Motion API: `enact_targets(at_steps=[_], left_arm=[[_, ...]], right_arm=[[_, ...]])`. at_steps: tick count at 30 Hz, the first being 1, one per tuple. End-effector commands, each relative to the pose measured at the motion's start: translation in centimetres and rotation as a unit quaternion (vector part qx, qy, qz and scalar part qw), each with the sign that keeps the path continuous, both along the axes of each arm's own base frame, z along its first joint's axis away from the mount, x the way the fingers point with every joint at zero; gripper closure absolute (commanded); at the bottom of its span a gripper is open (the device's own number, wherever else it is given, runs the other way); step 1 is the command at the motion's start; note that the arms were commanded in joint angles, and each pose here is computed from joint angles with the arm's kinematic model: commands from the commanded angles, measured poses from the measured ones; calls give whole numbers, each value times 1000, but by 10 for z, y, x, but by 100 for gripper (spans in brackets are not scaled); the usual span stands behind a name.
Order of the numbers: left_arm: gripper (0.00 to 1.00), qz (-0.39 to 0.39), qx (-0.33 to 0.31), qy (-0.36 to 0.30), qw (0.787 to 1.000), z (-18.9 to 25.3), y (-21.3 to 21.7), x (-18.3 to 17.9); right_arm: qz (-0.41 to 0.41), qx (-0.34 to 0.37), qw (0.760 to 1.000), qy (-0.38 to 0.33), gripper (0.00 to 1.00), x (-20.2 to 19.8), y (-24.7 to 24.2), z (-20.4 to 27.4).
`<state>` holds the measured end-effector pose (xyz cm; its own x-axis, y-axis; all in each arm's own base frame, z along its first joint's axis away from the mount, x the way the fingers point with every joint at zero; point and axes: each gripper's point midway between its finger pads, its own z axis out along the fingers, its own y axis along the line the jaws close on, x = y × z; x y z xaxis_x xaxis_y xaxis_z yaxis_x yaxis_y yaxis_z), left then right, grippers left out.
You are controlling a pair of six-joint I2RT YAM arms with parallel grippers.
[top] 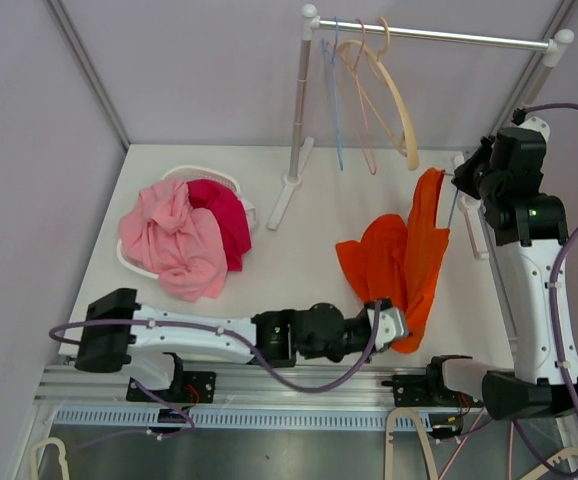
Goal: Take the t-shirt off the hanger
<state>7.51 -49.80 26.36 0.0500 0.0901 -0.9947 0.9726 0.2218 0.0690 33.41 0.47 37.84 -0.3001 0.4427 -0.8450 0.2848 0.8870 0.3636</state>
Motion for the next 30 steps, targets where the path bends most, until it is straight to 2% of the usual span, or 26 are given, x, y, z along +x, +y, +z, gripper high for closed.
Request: enact_targets(at_steps=[1, 2, 3, 5, 6, 7, 8, 10, 11, 12, 13, 14, 15, 17, 20, 26, 30], left_arm=[[99, -156, -42, -11, 987, 46, 24, -97], [99, -219, -30, -2, 975, 41, 34, -130], [99, -253, -19, 26, 967, 33, 39, -148], [99, -305, 21, 74, 949, -5, 52, -174], [99, -328, 19, 100, 939, -10, 56, -185], [99, -319, 52, 118, 939, -46, 65, -184], [99, -309, 54, 127, 941, -54, 67, -182], [99, -234, 65, 128, 961, -79, 66, -155], [99, -188, 63, 130, 971, -83, 62, -130], [99, -150, 76, 150, 974, -94, 57, -110], [99, -128, 82, 165, 974, -87, 47, -93], [99, -108, 89, 183, 973, -91, 44, -62], [99, -129, 92, 190, 969, -92, 40, -60], [99, -163, 60, 168, 970, -77, 34, -63], [99, -220, 3, 119, 968, -46, 46, -98], [99, -270, -30, 85, 959, 27, 73, -161], [99, -294, -95, 46, 950, 112, 103, -184]], right_arm=[[-8, -8, 1000, -21, 100, 23, -6, 16], [-9, -9, 1000, -20, 100, 27, -7, 15], [-9, -9, 1000, -15, 100, 34, -8, 12], [-11, -11, 1000, -12, 100, 40, -10, 12], [-12, -12, 1000, -14, 100, 41, -11, 14], [-8, -13, 1000, -13, 100, 44, -10, 15], [-4, -13, 1000, -13, 100, 45, -9, 16], [16, -7, 1000, -4, 100, 41, -2, 17], [28, -6, 1000, 0, 100, 37, 2, 16], [40, -5, 999, 6, 100, 32, 7, 16], [58, -6, 998, 14, 100, 19, 16, 16], [61, -12, 998, 18, 100, 13, 18, 14], [57, -17, 998, 17, 100, 7, 16, 16], [15, -40, 999, 4, 100, -2, -5, 23], [0, -51, 998, 22, 100, 6, -17, 19], [-8, -39, 999, 31, 100, 34, -17, 1], [-30, -32, 999, 19, 100, 53, -19, -10]])
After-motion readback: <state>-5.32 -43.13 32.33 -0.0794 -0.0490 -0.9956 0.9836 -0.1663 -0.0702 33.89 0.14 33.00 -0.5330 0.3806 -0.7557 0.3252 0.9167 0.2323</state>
